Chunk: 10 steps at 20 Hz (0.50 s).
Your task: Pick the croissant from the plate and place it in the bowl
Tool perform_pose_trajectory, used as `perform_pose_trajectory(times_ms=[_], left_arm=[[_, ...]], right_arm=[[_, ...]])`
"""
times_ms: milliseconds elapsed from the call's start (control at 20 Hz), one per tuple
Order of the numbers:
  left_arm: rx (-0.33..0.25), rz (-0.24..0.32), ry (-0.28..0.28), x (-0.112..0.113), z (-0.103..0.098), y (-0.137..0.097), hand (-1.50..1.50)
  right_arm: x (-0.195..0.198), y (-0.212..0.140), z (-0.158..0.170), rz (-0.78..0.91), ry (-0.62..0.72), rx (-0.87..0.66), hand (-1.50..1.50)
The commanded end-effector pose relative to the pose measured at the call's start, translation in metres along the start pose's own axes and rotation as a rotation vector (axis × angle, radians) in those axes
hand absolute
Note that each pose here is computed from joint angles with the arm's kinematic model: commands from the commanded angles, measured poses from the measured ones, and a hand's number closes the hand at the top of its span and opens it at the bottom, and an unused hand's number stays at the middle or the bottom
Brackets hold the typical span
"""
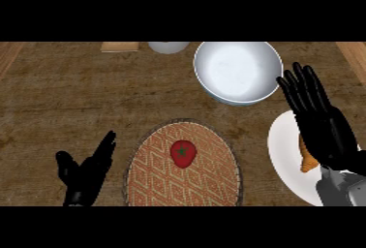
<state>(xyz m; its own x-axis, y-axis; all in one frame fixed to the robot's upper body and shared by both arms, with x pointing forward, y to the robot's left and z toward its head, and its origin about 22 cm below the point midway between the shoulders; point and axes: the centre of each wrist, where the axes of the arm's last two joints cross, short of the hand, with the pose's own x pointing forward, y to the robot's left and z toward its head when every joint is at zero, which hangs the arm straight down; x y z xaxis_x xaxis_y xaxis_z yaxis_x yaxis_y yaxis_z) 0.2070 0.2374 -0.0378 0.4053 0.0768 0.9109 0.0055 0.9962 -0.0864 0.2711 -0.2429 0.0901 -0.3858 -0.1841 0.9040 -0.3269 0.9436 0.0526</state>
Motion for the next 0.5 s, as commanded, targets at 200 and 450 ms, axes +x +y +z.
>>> perform_pose_trajectory(times_ms=[200,450], left_arm=[[0.038,-0.219,-0.26,0.086,-0.01,0.038,0.0],[-0.018,-0.23,-0.279,0.118,-0.014,0.04,0.0]], right_arm=[[-0.02,-0.091,0.07,0.166,0.278,-0.617,1.5],[-0.045,-0.094,0.114,0.629,0.344,-0.755,-1.5]])
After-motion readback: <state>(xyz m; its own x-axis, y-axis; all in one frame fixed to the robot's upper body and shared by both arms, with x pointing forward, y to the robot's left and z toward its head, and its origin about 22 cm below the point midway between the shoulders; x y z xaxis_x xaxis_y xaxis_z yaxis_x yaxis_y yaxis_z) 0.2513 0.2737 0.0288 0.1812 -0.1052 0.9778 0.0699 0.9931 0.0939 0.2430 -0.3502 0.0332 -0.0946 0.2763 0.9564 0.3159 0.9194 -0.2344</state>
